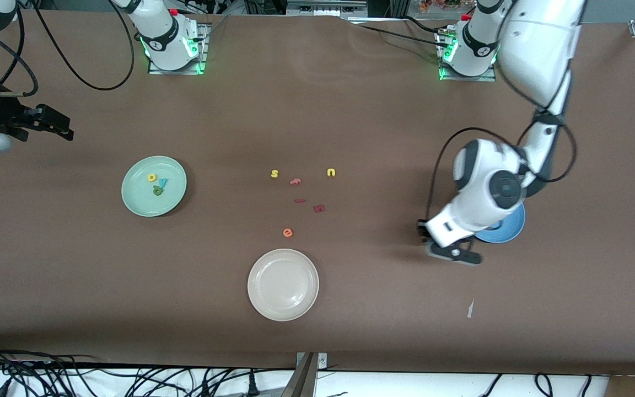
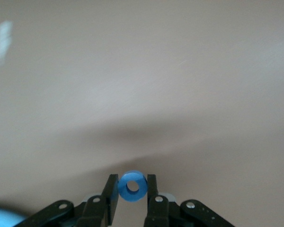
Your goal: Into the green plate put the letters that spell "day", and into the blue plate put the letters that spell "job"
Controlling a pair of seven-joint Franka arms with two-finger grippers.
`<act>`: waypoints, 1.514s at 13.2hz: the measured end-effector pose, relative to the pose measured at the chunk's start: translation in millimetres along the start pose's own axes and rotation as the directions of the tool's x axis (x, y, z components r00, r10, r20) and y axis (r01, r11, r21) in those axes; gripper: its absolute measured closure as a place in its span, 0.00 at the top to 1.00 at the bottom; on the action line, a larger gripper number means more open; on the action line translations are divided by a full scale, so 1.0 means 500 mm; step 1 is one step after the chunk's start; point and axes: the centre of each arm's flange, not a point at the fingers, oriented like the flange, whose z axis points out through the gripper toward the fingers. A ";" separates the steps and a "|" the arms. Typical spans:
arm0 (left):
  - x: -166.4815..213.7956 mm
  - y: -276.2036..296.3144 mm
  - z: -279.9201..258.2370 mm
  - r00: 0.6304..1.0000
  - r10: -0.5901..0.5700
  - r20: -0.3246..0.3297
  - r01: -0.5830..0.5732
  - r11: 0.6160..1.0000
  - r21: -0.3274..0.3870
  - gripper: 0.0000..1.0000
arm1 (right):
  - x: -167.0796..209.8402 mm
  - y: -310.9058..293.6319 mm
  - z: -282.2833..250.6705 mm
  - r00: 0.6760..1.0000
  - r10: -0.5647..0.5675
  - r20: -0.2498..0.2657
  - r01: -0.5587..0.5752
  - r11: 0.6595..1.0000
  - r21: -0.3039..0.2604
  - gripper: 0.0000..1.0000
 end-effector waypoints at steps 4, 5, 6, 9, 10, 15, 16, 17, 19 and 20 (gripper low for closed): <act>-0.146 -0.185 0.001 0.994 0.041 0.101 -0.039 0.999 -0.024 0.29 | 0.000 -0.002 0.000 1.000 -0.001 0.002 0.001 1.000 0.001 1.00; -0.176 -0.220 0.005 0.992 0.040 0.117 -0.037 0.999 -0.031 0.29 | 0.000 -0.003 0.000 1.000 -0.001 0.002 0.001 1.000 0.004 1.00; -0.202 -0.251 0.007 0.991 0.033 0.129 -0.028 0.999 -0.037 0.29 | -0.001 -0.004 0.000 1.000 -0.002 0.003 0.002 1.000 0.005 1.00; -0.232 -0.298 -0.003 0.990 0.061 0.129 -0.055 0.997 -0.048 0.34 | -0.001 -0.004 0.000 1.000 -0.001 0.005 0.001 1.000 0.006 1.00; -0.231 -0.296 -0.007 0.990 0.069 0.122 -0.064 0.997 -0.048 0.44 | -0.001 -0.004 0.000 1.000 0.000 0.006 0.000 1.000 0.006 1.00; -0.219 -0.297 -0.036 0.995 0.070 0.069 -0.068 0.997 -0.030 0.93 | -0.001 -0.004 0.001 1.000 0.000 0.006 0.000 1.000 0.006 1.00; -0.217 -0.299 -0.047 0.996 0.068 0.057 -0.067 0.997 -0.026 1.00 | -0.001 -0.004 0.001 1.000 0.000 0.006 0.000 1.000 0.006 1.00; -0.214 -0.299 -0.062 0.997 0.068 0.041 -0.068 0.997 -0.021 1.00 | -0.001 -0.004 0.001 1.000 0.000 0.006 0.000 1.000 0.007 1.00; -0.202 -0.292 -0.126 0.997 0.077 -0.019 -0.077 0.997 -0.006 1.00 | -0.001 -0.005 0.001 1.000 -0.001 0.007 0.001 1.000 0.007 1.00; -0.197 -0.284 -0.179 0.995 0.085 -0.054 -0.085 0.996 0.000 1.00 | -0.001 -0.006 0.001 1.000 -0.002 0.007 0.002 1.000 0.007 1.00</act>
